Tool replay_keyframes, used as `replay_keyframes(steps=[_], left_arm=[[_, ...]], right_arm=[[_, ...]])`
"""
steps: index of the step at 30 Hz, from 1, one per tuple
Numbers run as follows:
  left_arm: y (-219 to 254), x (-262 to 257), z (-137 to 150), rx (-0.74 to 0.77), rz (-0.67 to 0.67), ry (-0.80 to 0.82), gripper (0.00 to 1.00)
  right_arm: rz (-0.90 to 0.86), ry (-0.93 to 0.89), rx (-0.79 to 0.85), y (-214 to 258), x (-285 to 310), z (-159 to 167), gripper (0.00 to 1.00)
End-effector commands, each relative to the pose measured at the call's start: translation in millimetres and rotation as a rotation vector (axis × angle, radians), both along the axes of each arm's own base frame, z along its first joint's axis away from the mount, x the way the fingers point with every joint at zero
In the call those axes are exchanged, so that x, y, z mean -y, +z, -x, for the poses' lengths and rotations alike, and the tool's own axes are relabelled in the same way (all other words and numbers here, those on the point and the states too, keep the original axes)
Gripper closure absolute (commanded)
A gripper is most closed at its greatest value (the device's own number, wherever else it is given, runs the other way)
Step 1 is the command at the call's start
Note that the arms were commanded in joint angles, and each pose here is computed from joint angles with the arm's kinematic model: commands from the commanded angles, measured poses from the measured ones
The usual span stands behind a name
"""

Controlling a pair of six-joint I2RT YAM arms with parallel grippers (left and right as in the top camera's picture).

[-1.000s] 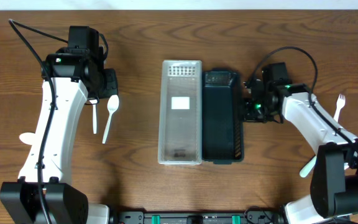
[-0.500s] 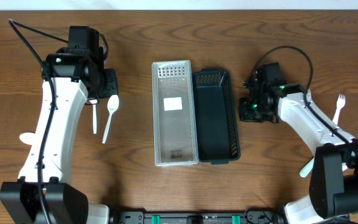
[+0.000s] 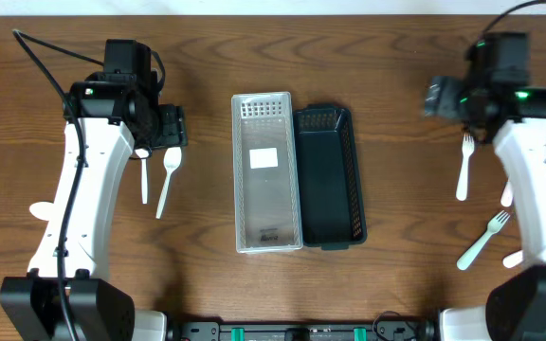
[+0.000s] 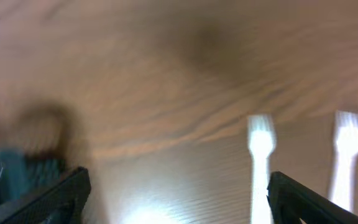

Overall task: Pack container
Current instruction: 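Move the right gripper over a white fork and grasp it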

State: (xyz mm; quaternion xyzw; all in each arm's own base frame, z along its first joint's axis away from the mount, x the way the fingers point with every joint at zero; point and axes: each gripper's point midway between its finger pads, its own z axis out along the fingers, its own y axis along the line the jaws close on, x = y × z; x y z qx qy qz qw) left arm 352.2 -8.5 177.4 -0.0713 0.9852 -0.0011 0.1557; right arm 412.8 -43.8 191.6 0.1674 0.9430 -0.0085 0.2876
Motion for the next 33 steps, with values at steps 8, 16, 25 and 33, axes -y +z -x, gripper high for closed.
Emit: replay_keyframes(steps=[8, 16, 25, 33], left_arm=[[3.4, -0.9, -3.6, 0.015, 0.003, 0.009, 0.17], [3.4, -0.9, -3.6, 0.016, 0.009, 0.028, 0.17], [3.2, 2.3, -3.3, 0.014, 0.028, 0.028, 0.17], [3.3, 2.3, -3.4, 0.015, 0.028, 0.027, 0.17]], right_arm=[[0.056, -0.205, -0.22, -73.6, 88.5, 16.0, 0.05], [-0.045, -0.123, -0.363, -138.2, 93.2, 21.0, 0.03], [-0.053, -0.042, -0.416, -177.8, 90.5, 15.6, 0.01], [-0.064, -0.027, -0.439, -193.6, 88.9, 15.7, 0.05]])
